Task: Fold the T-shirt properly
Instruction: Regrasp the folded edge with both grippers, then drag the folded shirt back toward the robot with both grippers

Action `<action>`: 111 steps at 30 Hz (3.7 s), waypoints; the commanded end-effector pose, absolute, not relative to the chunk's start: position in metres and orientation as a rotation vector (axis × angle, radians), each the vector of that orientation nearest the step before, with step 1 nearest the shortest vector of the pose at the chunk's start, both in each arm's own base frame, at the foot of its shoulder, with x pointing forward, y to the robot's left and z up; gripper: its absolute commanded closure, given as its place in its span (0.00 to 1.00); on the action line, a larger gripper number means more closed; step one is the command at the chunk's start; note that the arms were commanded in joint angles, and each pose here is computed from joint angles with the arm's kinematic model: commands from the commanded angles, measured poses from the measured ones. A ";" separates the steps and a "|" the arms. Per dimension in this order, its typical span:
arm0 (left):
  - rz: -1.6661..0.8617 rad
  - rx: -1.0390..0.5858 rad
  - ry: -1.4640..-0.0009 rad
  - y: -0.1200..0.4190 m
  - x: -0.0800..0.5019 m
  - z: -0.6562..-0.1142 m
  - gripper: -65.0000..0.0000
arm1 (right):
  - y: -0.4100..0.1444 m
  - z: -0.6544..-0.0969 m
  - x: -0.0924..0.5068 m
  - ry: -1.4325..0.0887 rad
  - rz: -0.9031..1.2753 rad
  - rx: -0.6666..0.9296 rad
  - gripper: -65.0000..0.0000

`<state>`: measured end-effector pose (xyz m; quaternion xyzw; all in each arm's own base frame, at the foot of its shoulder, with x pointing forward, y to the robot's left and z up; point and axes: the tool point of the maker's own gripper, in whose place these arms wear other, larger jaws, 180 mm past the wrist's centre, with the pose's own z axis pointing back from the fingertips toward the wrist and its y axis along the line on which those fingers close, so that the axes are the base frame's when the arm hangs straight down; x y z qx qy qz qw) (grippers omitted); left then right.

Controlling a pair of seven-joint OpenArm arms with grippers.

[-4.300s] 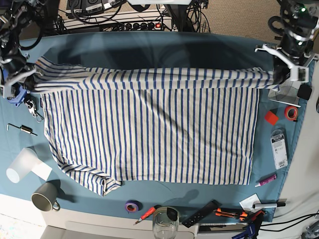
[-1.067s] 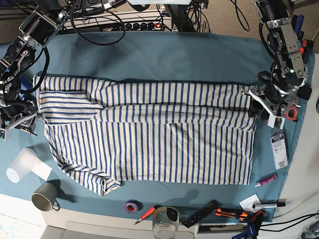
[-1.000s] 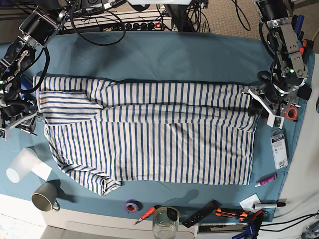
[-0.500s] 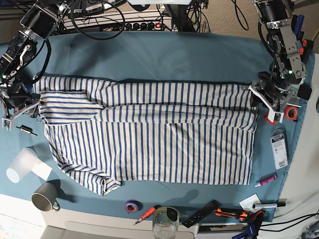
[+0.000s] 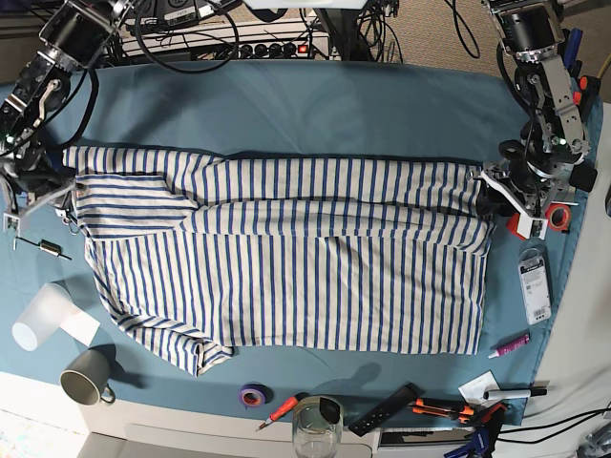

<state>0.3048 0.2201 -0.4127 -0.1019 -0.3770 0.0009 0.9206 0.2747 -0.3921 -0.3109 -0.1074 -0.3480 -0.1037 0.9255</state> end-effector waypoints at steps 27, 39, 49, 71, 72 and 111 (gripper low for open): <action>-0.011 -0.224 -0.625 0.217 0.280 -0.436 0.67 | -0.404 -0.373 0.247 -0.560 -0.283 -0.141 0.81; -0.013 -0.250 -0.555 0.211 0.270 -0.438 1.00 | -0.401 -0.357 0.246 -0.546 -0.257 -0.166 1.00; -0.092 -0.187 -0.541 0.211 0.271 -0.403 1.00 | -0.395 -0.326 0.249 -0.568 -0.207 -0.220 1.00; 0.025 -0.235 -0.504 0.250 0.203 -0.387 1.00 | -0.416 -0.336 0.175 -0.515 -0.352 -0.126 1.00; 0.012 -0.245 -0.492 0.248 0.198 -0.388 1.00 | -0.416 -0.338 0.172 -0.508 -0.350 -0.122 1.00; -0.120 -0.164 -0.493 0.256 0.182 -0.368 0.64 | -0.414 -0.312 0.152 -0.504 -0.243 -0.224 0.70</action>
